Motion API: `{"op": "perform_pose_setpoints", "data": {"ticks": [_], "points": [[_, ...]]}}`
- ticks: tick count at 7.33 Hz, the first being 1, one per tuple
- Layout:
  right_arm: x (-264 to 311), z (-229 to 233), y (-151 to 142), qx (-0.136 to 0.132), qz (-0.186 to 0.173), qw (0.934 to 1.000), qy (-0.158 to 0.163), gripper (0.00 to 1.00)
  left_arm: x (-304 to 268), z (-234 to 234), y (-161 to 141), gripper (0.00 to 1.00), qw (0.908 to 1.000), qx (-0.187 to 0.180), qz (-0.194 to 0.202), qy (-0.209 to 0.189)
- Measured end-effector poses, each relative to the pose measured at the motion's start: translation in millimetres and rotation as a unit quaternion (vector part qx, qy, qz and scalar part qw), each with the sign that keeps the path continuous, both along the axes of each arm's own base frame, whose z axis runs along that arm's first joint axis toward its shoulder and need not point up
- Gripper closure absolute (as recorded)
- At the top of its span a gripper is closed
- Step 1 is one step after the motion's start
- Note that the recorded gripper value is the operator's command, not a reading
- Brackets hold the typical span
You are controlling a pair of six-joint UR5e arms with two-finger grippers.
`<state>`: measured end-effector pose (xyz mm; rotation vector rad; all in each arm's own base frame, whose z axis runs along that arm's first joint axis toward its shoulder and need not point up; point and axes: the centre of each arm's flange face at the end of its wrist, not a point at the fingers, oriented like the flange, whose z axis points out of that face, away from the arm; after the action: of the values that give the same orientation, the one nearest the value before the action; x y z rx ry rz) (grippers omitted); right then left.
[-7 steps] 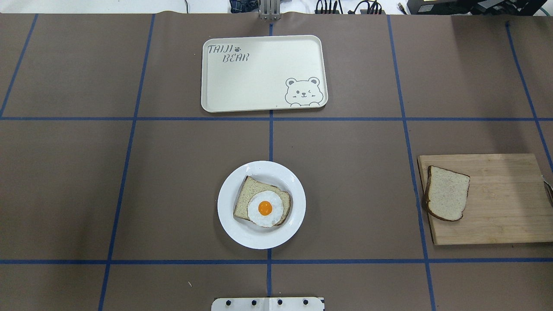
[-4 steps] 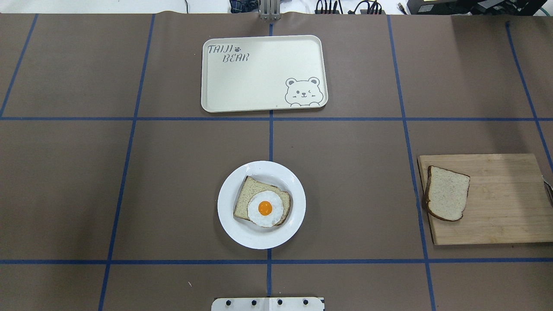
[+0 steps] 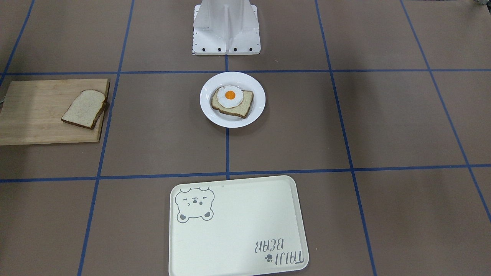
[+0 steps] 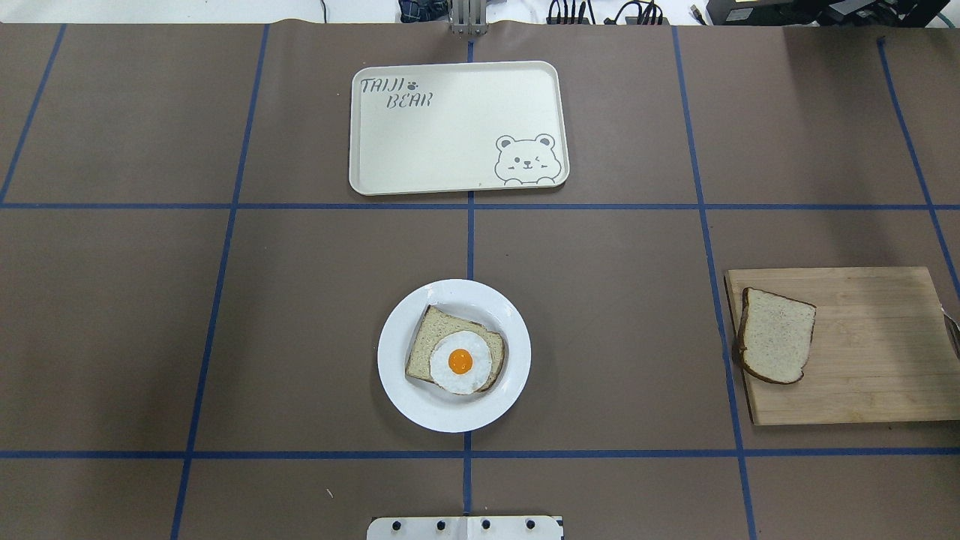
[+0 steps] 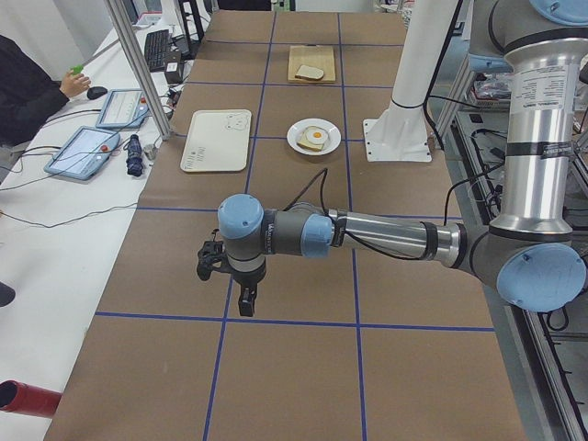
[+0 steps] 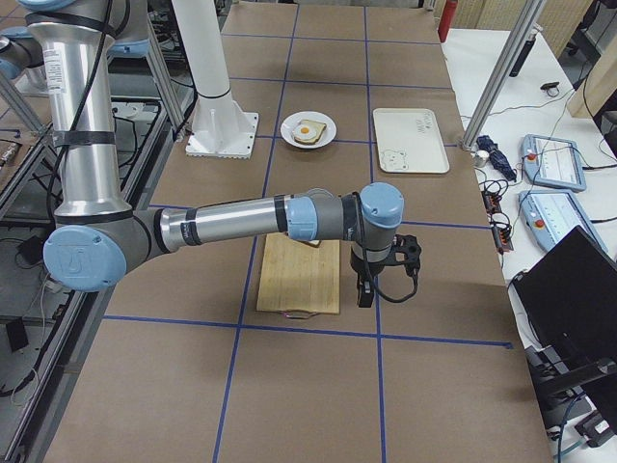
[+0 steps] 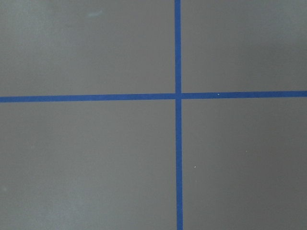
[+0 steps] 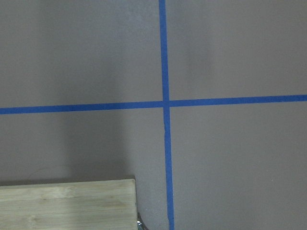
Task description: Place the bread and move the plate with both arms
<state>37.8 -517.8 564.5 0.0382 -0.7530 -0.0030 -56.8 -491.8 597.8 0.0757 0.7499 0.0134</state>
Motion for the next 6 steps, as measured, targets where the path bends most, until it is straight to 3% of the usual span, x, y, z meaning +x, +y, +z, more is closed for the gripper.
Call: {"op": "perform_pose_setpoints", "data": {"ticks": [1,3,5,6], "points": [[-10,-12,2,-0.006,0.008,0.9999,-0.009,0.0,2,-6,-4,0.01,1.0,0.0,-0.006,0.0],[-25,-28,22,-0.044,0.036,0.9966,-0.06,0.0,7,-10,-8,0.01,0.9998,-0.012,-0.017,-0.001],[-60,-54,33,-0.045,0.019,0.9956,-0.08,0.0,10,-10,-10,0.01,0.999,-0.03,-0.034,0.004],[-80,-68,40,-0.05,0.013,0.9949,-0.087,0.0,10,-10,-8,0.01,0.999,-0.021,-0.04,0.006]]}}
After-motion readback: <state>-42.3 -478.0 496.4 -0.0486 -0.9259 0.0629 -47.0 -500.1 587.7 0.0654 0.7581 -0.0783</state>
